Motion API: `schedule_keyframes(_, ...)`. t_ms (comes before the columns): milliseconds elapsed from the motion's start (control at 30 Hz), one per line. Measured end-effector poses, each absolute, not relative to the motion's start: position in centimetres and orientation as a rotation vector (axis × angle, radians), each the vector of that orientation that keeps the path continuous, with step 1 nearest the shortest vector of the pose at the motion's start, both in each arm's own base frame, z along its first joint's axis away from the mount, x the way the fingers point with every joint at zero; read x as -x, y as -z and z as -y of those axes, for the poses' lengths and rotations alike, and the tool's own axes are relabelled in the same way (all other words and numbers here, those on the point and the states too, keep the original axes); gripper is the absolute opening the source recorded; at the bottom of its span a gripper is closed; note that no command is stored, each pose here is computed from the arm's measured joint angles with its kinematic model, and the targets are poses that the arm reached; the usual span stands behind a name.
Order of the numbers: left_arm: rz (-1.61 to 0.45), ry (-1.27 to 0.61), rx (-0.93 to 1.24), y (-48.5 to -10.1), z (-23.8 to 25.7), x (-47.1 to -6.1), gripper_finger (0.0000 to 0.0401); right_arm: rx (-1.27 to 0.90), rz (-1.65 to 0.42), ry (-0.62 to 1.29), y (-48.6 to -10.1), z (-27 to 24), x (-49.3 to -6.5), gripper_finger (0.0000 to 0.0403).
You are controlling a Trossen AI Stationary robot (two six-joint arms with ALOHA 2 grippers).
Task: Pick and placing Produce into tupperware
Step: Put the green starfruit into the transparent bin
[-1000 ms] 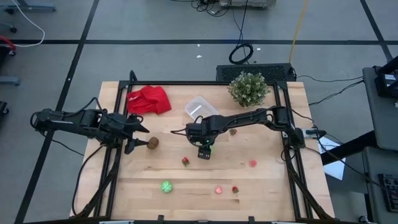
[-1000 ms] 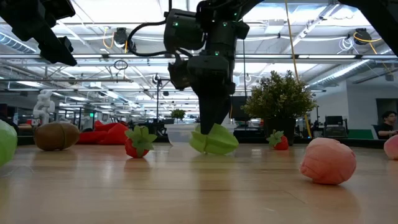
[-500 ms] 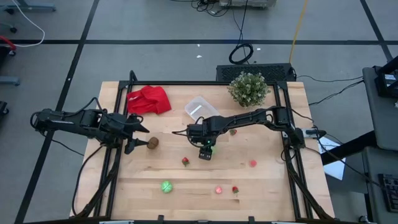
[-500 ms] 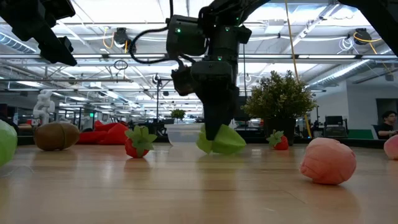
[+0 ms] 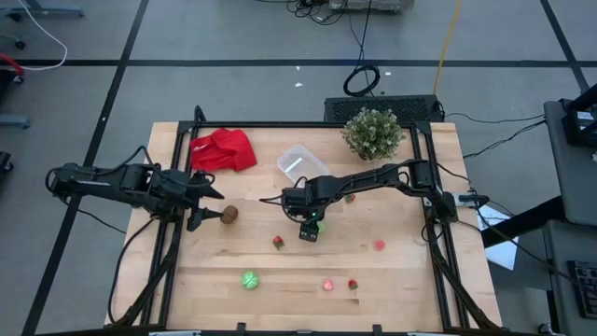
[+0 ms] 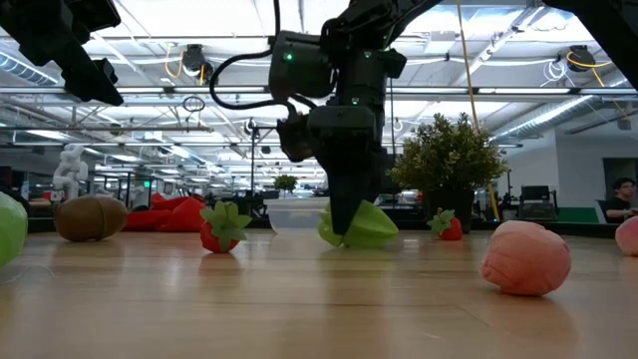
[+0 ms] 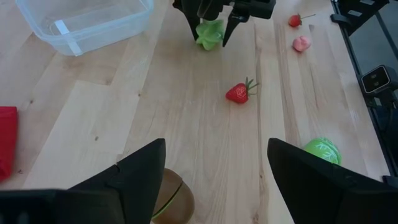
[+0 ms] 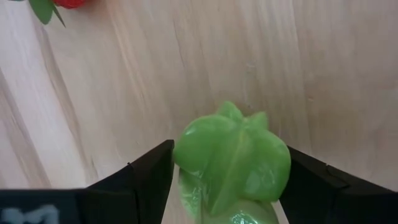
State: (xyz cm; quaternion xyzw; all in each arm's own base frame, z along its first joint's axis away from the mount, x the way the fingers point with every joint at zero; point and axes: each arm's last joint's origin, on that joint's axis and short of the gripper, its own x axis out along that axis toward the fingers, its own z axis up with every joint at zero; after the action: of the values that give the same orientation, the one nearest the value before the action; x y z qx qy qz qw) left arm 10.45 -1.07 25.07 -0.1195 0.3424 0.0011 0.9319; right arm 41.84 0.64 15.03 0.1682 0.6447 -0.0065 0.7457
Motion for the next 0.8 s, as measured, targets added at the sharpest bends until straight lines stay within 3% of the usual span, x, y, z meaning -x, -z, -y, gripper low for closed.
schedule_keyframes(200,-0.701,-0.002,0.245,-25.08,1.07,-10.44,0.0285,-0.367,-1.411,0.015,-15.03,-0.64,-41.85,0.0213)
schedule_keyframes(800,-0.701,-0.002,0.245,-25.08,1.07,-10.45,0.0285,-0.364,-1.408,0.05,-15.04,-0.56,-41.87,0.021)
